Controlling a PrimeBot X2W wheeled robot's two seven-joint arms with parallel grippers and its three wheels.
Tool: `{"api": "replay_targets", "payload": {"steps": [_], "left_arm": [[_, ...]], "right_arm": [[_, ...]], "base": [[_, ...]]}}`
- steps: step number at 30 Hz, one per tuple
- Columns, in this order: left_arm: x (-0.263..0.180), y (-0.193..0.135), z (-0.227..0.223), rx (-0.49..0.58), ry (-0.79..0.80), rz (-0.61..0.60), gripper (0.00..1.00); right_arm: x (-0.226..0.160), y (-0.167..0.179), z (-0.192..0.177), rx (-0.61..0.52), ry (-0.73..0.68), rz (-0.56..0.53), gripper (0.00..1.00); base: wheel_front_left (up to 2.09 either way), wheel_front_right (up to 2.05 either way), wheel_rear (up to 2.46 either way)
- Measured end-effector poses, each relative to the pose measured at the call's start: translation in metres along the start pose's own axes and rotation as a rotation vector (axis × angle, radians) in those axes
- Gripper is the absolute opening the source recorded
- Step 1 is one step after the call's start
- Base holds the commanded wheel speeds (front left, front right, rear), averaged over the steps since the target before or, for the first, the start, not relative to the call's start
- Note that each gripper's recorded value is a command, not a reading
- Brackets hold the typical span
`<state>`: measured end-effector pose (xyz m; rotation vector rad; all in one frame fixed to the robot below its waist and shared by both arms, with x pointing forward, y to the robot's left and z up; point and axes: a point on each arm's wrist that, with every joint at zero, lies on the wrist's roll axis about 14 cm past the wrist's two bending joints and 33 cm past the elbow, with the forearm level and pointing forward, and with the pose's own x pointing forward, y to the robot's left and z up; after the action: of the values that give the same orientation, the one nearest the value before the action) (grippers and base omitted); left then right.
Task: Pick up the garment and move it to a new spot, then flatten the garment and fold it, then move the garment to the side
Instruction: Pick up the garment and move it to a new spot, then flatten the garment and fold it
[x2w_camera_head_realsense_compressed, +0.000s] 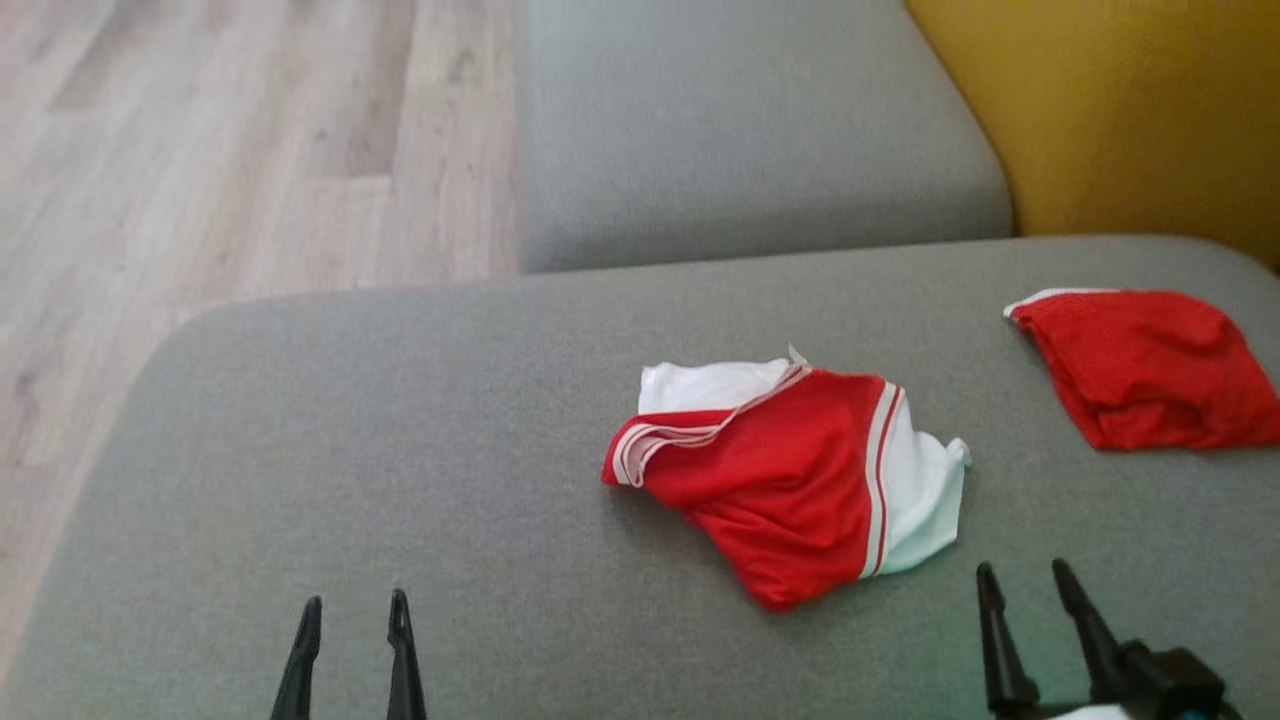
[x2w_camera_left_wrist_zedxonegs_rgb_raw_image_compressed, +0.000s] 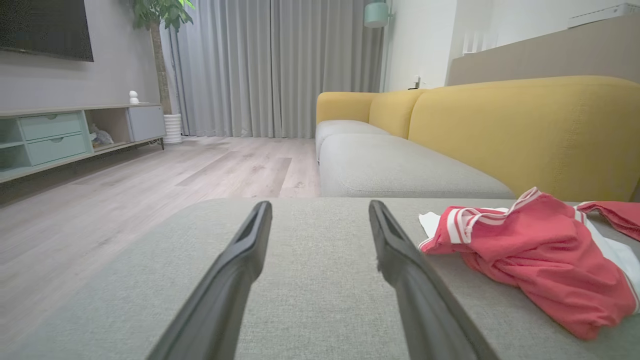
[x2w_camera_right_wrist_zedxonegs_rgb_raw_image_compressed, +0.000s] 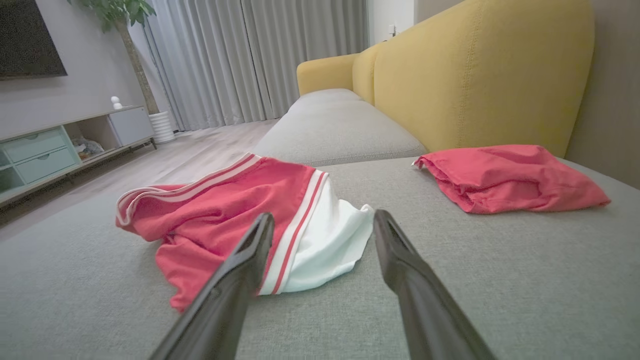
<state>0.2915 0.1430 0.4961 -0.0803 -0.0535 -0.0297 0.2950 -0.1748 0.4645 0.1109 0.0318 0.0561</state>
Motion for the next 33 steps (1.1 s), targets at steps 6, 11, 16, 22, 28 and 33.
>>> {"api": "replay_targets", "payload": {"steps": [6, 11, 16, 22, 28, 33], "left_arm": [[-0.009, 0.012, 0.006, 0.002, -0.028, 0.032, 1.0], [-0.016, 0.013, -0.002, -0.007, 0.0, 0.028, 1.0], [-0.017, 0.015, -0.006, -0.004, 0.013, 0.029, 1.0], [-0.018, 0.014, -0.012, -0.012, 0.033, 0.032, 1.0], [-0.018, 0.013, -0.017, -0.013, 0.053, 0.033, 1.0], [-0.017, 0.01, -0.024, -0.016, 0.082, 0.018, 1.0]], "right_arm": [[-0.005, 0.014, -0.002, 0.024, -0.001, 0.04, 1.0], [-0.004, 0.02, -0.002, 0.025, 0.001, 0.06, 1.0], [-0.004, 0.021, -0.004, 0.025, 0.007, 0.064, 1.0], [-0.002, 0.022, -0.006, 0.025, 0.018, 0.067, 1.0], [0.0, 0.023, -0.01, 0.025, 0.034, 0.069, 1.0], [0.001, 0.022, -0.016, 0.021, 0.056, 0.067, 1.0]], "base": [[0.0, 0.0, 0.0], [0.0, 0.0, 0.0], [0.0, 0.0, 0.0], [0.0, 0.0, 0.0], [0.0, 0.0, 0.0], [0.0, 0.0, 0.0]]}}
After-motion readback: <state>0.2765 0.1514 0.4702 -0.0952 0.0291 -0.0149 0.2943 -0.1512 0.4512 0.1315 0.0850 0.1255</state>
